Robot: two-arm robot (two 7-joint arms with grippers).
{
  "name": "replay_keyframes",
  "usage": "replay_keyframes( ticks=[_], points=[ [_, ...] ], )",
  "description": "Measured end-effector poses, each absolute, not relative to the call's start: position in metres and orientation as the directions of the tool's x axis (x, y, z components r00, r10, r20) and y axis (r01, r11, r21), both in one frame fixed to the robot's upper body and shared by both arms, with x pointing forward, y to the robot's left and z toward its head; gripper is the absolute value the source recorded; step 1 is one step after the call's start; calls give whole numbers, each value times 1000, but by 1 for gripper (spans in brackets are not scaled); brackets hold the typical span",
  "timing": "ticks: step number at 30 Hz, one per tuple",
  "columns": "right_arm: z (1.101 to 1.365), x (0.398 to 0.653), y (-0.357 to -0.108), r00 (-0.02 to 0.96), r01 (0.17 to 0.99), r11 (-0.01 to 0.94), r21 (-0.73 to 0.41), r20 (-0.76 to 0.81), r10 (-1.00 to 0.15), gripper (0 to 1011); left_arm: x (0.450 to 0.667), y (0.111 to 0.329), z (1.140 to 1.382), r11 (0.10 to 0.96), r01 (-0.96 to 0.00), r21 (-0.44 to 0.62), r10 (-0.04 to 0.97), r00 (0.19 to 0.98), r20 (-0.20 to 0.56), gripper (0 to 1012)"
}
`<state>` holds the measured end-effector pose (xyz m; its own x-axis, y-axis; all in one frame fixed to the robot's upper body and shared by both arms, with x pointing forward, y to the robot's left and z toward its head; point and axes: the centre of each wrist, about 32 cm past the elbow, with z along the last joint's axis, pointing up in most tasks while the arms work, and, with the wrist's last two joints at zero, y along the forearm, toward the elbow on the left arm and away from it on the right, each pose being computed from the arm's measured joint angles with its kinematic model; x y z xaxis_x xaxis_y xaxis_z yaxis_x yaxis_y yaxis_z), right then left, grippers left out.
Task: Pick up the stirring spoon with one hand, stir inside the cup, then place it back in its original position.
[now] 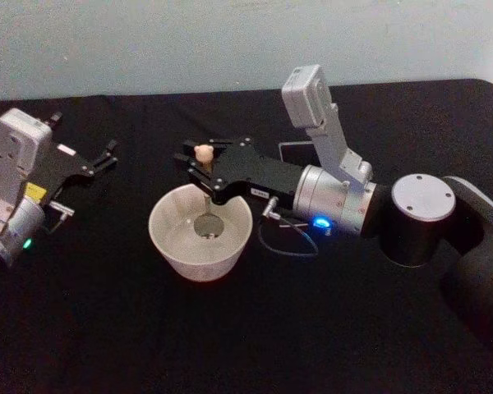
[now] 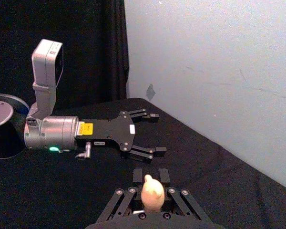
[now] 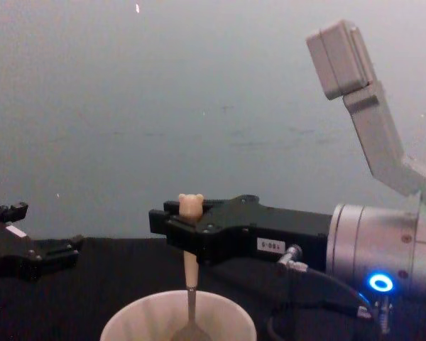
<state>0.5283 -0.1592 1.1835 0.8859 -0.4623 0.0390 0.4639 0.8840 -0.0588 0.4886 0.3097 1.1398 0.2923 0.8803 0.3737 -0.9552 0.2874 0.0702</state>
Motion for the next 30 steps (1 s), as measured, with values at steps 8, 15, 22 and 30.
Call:
replay_keyframes(
  ticks=[8, 15, 22, 30],
  points=[
    [1182, 529, -158, 886, 463, 884, -60, 44, -461, 211, 489, 310, 1140, 287, -955, 70, 880, 292, 374, 1001],
    [1182, 530, -155, 889, 457, 887, -60, 44, -456, 211, 489, 310, 1140, 287, -955, 70, 880, 292, 374, 1001],
    [1179, 530, -154, 889, 457, 887, -70, 46, -455, 211, 489, 310, 1140, 287, -955, 70, 880, 292, 374, 1001],
    [1177, 531, -155, 887, 462, 884, -75, 46, -459, 211, 489, 310, 1140, 287, -955, 70, 880, 292, 374, 1001]
  ],
)
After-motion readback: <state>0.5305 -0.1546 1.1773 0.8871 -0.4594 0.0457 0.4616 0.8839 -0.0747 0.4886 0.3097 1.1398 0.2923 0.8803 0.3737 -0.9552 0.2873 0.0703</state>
